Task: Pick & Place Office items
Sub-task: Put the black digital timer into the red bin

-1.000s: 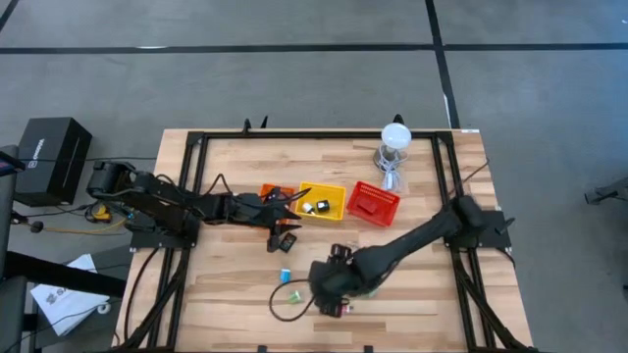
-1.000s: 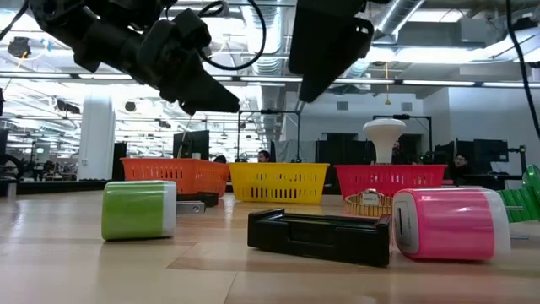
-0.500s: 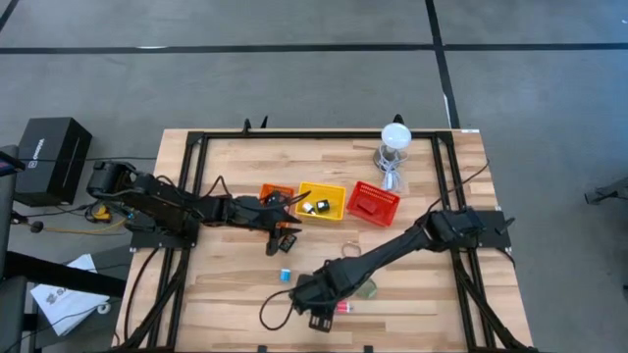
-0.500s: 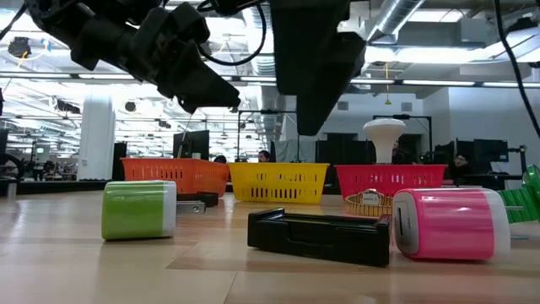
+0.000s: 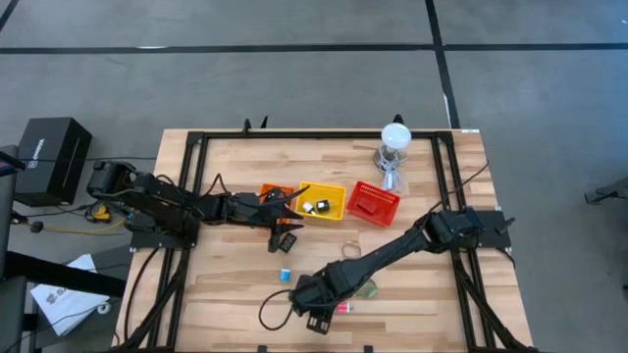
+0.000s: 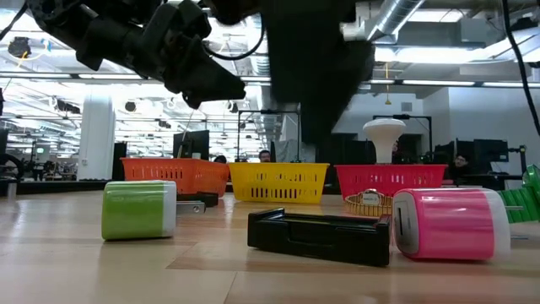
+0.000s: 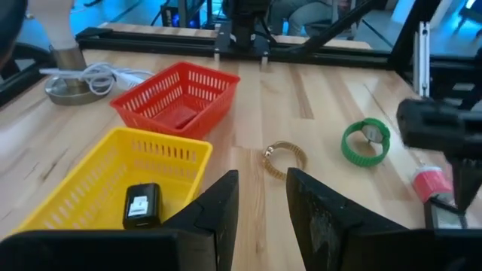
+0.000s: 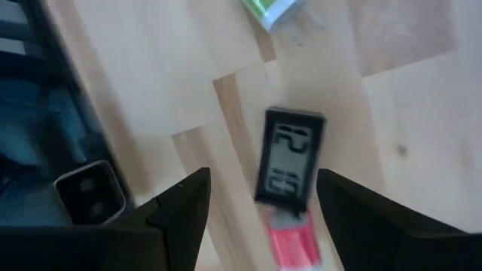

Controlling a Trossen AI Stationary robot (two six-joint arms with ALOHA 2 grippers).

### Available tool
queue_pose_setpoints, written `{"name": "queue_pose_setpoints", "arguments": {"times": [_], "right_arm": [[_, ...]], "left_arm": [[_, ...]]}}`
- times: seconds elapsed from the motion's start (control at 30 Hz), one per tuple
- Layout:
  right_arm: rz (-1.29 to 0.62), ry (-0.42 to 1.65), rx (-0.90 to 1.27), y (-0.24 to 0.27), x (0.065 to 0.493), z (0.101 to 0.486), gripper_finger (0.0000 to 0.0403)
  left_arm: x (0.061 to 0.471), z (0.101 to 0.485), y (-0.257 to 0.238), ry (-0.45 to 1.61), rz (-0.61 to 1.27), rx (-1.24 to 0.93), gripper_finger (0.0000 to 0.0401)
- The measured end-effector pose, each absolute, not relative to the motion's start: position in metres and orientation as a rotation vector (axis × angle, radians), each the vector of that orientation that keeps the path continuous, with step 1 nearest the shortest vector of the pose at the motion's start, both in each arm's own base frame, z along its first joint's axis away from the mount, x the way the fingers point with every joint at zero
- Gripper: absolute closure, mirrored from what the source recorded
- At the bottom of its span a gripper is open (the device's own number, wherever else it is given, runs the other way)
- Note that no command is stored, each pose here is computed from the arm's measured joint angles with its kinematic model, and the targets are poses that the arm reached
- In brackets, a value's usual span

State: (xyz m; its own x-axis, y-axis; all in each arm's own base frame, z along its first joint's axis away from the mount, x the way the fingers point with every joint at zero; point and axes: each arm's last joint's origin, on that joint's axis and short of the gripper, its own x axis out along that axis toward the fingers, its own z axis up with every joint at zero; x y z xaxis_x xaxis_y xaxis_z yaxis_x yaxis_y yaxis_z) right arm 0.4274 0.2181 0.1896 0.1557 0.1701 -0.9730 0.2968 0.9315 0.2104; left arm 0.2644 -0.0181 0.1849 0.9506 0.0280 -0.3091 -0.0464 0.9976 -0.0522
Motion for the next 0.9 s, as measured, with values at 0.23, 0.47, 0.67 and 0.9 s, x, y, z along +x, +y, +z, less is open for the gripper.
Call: {"name": "queue_pose_setpoints", "arguments": {"times": [0.23, 0.47, 0.67, 0.9], "right_arm": [[-0.137, 1.472, 0.372, 0.223, 0.426, 0.169, 0.0168], [-0.202, 1.449, 0.324, 0.218, 0.426, 0.17, 0.0168], [-0.201, 1.499, 0.366, 0.22, 0.428, 0.151, 0.0168], [-0.196, 1.494, 0.371, 0.22, 0.428, 0.156, 0.0168]], "left_arm": [[0.265, 0.186, -0.016, 0.303, 0.036, -0.002, 0.0293], [0.265, 0.186, -0.016, 0.297, 0.034, -0.007, 0.0293], [0.265, 0.187, -0.016, 0.295, 0.035, -0.007, 0.0293], [0.265, 0.187, -0.016, 0.293, 0.034, -0.008, 0.0293]]}}
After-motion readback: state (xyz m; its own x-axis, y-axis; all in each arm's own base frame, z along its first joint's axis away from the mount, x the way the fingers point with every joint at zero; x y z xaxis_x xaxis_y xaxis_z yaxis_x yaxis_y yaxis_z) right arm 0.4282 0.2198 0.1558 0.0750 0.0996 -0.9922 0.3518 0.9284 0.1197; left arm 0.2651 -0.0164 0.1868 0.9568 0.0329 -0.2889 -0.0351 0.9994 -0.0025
